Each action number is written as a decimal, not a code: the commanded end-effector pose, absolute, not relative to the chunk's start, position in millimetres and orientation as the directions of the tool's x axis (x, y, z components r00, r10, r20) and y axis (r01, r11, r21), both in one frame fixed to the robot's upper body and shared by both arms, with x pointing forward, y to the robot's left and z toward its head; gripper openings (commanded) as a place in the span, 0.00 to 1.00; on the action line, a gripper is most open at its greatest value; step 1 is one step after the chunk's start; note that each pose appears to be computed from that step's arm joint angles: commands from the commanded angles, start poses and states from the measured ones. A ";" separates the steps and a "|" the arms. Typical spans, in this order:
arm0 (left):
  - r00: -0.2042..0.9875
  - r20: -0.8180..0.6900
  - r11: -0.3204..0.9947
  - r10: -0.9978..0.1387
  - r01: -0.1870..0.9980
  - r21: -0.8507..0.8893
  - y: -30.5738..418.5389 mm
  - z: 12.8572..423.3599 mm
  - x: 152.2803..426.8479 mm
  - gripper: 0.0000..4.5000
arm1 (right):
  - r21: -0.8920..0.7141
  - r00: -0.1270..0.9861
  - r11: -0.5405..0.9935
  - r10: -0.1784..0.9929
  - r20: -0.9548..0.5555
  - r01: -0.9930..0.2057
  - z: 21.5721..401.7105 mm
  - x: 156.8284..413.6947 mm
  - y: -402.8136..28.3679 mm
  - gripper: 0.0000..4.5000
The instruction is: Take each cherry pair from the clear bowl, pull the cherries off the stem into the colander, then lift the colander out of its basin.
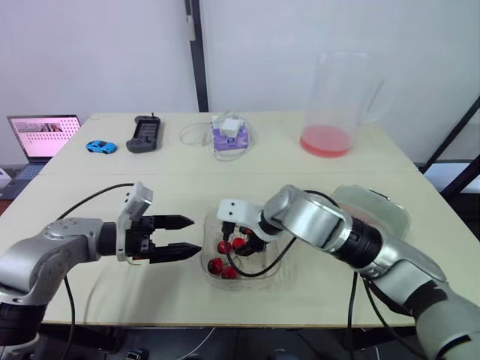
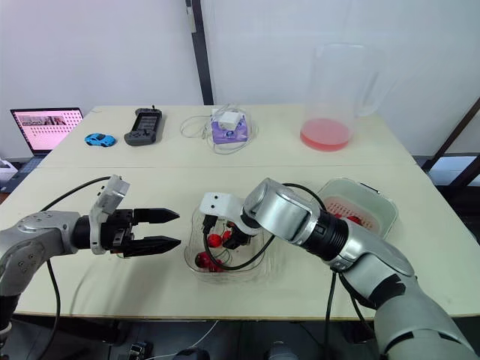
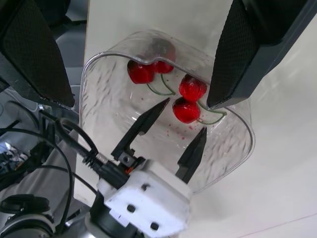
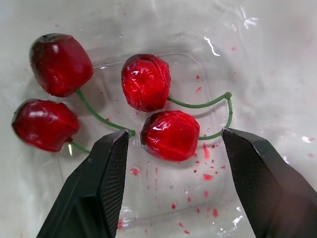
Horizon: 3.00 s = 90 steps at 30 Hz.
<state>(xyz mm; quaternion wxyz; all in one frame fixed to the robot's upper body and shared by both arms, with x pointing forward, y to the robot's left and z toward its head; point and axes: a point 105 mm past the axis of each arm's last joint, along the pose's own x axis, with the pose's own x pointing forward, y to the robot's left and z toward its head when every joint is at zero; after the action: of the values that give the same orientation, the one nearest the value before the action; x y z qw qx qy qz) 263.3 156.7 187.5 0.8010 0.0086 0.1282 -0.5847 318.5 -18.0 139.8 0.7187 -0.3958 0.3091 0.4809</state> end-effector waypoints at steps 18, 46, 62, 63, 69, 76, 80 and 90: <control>0.309 -0.158 0.325 -0.938 0.942 -0.086 158.8 204.5 270.6 1.00 | -0.569 0.457 0.012 0.609 -0.648 -0.822 198.4 312.8 -25.1 0.21; 0.336 0.228 0.330 -0.914 0.942 -0.063 82.1 270.0 323.9 1.00 | -0.983 0.645 0.050 0.749 0.154 0.176 241.3 298.6 -45.7 0.21; 0.353 0.283 0.353 -0.892 0.934 -0.050 62.3 269.5 327.4 0.49 | -0.983 0.670 0.094 0.721 0.175 0.155 240.1 301.7 -47.6 0.20; 0.354 0.289 0.355 -0.890 0.933 -0.050 62.7 270.5 327.5 0.38 | -0.984 0.672 0.094 0.721 0.173 0.152 239.5 301.6 -48.1 0.20; 0.344 0.331 0.347 -0.879 0.936 -0.050 63.1 276.6 325.8 0.01 | -0.986 0.683 0.099 0.712 0.163 0.132 237.2 301.5 -51.0 0.20; 0.325 0.332 0.325 -0.885 0.944 -0.058 60.7 274.9 323.3 0.01 | -0.990 0.686 0.101 0.713 0.144 0.103 235.2 301.3 -52.2 0.20; 0.319 0.322 0.317 -0.891 0.947 -0.060 59.3 272.8 322.5 0.01 | -0.989 0.686 0.148 0.717 0.124 0.025 232.4 300.3 -54.2 0.20; 0.266 0.301 0.264 -0.916 0.963 -0.049 56.8 270.3 323.5 0.00 | -0.776 0.687 0.450 0.726 0.029 -0.442 237.3 282.1 -101.7 0.84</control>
<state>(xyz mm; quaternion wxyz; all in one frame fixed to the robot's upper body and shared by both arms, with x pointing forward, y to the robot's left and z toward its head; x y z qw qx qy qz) 329.1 58.6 254.8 0.8004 -0.1252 -0.0776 -0.5811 292.1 -100.0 211.4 0.8072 -0.4580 -0.1646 0.3340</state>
